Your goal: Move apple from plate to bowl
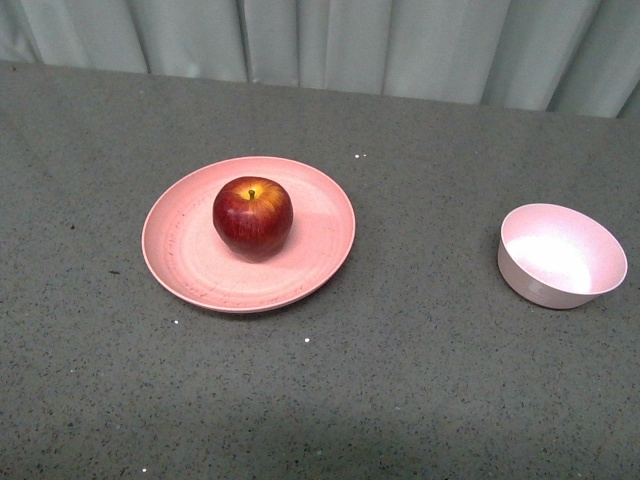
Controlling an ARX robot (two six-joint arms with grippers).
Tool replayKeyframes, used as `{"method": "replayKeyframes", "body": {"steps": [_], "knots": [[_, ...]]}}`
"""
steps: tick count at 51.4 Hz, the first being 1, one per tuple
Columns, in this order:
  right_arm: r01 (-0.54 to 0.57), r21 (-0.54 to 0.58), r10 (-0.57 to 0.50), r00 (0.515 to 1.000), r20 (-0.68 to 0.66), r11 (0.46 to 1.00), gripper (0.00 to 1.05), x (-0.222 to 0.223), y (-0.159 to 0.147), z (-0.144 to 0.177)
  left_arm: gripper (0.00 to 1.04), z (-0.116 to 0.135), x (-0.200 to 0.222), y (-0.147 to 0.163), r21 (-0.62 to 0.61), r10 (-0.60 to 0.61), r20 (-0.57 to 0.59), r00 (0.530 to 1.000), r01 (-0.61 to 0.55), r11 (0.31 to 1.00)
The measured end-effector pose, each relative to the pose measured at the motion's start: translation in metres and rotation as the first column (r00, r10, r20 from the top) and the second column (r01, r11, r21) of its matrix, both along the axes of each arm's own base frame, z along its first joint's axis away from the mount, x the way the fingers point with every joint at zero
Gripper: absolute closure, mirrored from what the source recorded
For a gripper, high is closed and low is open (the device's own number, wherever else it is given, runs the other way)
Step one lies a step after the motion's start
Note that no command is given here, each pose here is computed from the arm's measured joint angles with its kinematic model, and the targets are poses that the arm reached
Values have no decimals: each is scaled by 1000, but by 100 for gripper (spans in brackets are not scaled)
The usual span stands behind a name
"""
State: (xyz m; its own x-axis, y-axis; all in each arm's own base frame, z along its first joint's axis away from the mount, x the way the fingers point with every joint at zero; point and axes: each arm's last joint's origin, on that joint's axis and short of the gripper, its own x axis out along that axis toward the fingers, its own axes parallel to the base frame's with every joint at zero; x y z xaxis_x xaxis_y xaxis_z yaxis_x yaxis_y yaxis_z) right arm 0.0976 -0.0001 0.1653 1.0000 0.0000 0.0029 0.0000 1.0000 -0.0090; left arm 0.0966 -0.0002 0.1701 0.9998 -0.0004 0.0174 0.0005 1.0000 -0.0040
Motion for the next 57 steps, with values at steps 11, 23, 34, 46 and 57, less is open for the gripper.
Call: {"method": "replayKeyframes", "body": {"steps": [11,23,34,46,57], "knots": [[0,0,0,1000,0,1000,9,0,0,0,7,0,0,0,0,0,0,1000,0,1000],[0,0,0,1000,0,1000,9,0,0,0,7,0,0,0,0,0,0,1000,0,1000],[0,0,0,1000,0,1000,9,0,0,0,7,0,0,0,0,0,0,1000,0,1000],[41,-44,-44,997,-70,998,9,0,0,-2,7,0,0,0,0,0,0,1000,0,1000],[-41,-110,18,980,-199,993,9,25,2,3,7,0,0,0,0,0,0,1000,0,1000]]}}
